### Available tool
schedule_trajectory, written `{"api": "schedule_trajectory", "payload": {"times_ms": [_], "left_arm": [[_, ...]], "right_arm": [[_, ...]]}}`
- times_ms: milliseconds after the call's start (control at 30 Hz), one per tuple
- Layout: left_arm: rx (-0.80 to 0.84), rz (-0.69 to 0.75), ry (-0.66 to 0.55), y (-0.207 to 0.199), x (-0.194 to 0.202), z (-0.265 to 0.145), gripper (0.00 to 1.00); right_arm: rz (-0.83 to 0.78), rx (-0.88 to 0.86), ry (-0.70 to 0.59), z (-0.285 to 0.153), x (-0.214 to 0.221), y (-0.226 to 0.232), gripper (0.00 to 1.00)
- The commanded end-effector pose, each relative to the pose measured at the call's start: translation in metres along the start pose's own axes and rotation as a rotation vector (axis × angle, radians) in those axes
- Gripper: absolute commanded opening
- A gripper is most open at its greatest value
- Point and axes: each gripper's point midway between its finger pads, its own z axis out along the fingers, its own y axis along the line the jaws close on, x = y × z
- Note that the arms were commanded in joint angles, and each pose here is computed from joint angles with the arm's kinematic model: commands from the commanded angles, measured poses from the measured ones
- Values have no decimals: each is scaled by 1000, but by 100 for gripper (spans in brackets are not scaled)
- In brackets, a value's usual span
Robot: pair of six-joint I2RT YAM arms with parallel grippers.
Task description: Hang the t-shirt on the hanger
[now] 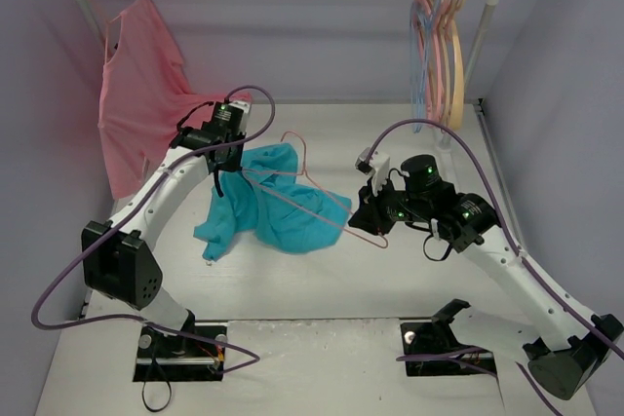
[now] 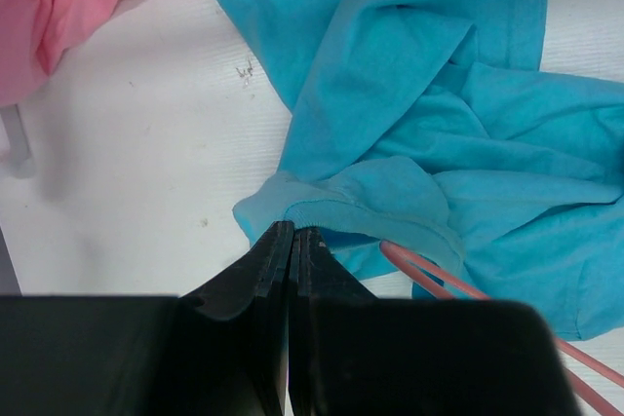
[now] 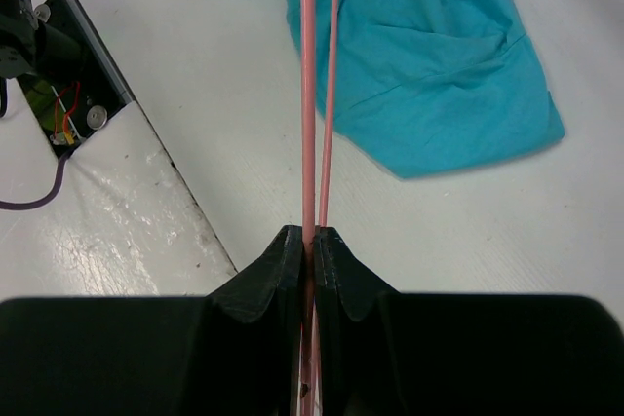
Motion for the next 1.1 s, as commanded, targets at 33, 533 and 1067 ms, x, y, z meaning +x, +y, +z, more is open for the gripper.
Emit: {"api": "schedule_trajectory", "payload": {"times_ms": [33, 533, 1067], "left_arm": [[-3, -11, -55, -4, -15, -3, 0], [162, 41, -105, -36, -25, -23, 0], [231, 146, -197, -38, -39, -49, 0]], "right_arm": [[-64, 2, -122, -11, -38, 6, 0], [-81, 4, -95, 9, -23, -5, 0], [-108, -103, -155, 14, -20, 11, 0]]}}
